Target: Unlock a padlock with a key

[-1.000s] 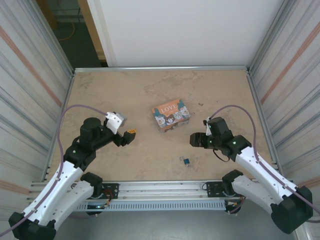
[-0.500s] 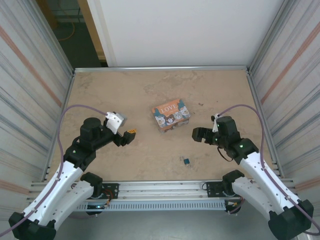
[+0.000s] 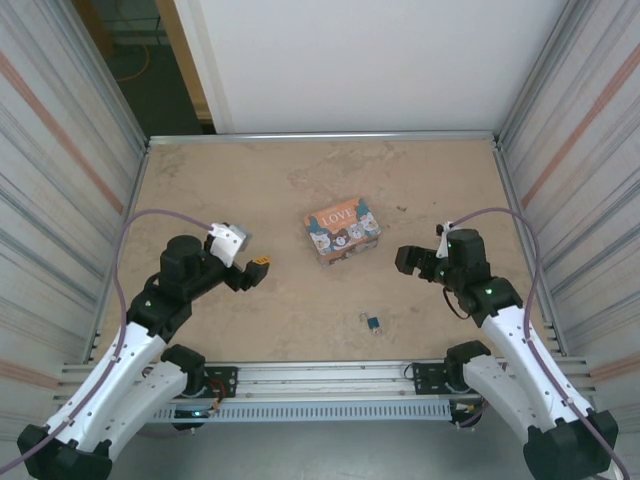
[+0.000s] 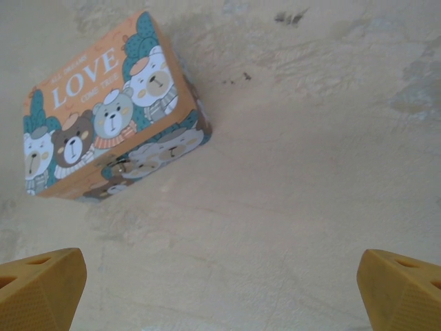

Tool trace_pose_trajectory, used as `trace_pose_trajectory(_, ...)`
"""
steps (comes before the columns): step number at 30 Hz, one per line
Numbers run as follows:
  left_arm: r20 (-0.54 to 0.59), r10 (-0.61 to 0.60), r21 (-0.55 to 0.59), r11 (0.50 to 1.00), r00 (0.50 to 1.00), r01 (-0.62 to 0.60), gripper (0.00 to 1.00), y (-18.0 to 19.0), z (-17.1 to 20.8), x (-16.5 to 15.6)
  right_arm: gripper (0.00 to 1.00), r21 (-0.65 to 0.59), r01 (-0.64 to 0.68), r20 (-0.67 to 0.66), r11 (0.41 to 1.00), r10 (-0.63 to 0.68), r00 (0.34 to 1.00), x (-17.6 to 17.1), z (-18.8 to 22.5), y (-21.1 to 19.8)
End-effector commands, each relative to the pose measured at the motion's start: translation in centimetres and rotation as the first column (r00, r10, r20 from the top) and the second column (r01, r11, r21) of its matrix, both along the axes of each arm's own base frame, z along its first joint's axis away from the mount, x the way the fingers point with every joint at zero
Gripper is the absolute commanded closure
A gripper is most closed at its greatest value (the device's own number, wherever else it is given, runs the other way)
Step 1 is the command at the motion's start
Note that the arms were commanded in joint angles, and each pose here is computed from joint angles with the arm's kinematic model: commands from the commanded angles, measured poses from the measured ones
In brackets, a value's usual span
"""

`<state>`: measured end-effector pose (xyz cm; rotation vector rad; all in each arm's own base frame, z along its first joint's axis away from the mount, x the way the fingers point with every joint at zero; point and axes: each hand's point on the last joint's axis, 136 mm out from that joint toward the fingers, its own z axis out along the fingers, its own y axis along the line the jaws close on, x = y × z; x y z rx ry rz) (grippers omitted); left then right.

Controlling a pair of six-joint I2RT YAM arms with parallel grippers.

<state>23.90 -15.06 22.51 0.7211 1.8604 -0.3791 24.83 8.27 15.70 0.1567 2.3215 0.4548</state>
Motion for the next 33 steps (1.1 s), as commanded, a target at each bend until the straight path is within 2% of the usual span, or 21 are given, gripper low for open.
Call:
trace_pose_trajectory(1,0.007,0.116,0.016,0.993,0.993,-0.116,0.14,2.0,0.7,0.6,0.01,-0.034,-0.006,0.046,0.999,0.008,0.999,0.7,1.1,-0.7)
trace_pose_trajectory(5,-0.01,0.242,0.019,0.97,0.97,-0.242,0.07,3.8,0.7,1.4,0.01,-0.05,0.023,0.059,0.998,-0.02,0.998,1.4,1.4,-1.7)
trace_pose_trajectory(7,-0.027,0.34,0.034,0.94,0.94,-0.34,0.01,5.3,0.2,2.0,0.01,-0.052,0.046,0.072,0.998,-0.042,0.997,1.9,1.6,-2.3)
trace_pose_trajectory(11,-0.062,0.483,0.039,0.876,0.873,-0.482,0.01,7.7,-0.9,3.4,0.01,-0.072,0.085,0.11,0.994,-0.076,0.991,2.7,2.3,-3.5)
trace_pose_trajectory(16,-0.132,0.585,-0.05,0.802,0.8,-0.595,0.01,10.1,-2.1,5.7,0.01,-0.091,0.137,0.146,0.986,-0.123,0.982,3.5,3.0,-5.4)
trace_pose_trajectory(21,-0.121,0.661,-0.05,0.741,0.741,-0.669,0.01,12.5,-2.6,7.8,0.01,-0.135,0.179,0.187,0.975,-0.152,0.971,4.3,3.4,-7.5)
trace_pose_trajectory(29,-0.093,0.715,-0.04,0.693,0.693,-0.72,0.01,13.6,-4.8,9.7,0.01,-0.215,0.276,0.28,0.937,-0.212,0.936,5.6,1.8,-10.8)
trace_pose_trajectory(33,-0.081,0.738,0.009,0.673,0.67,-0.74,0.01,14.3,-6.4,10.1,0.01,-0.273,0.286,0.294,0.918,-0.203,0.934,6.0,0.3,-11.5)
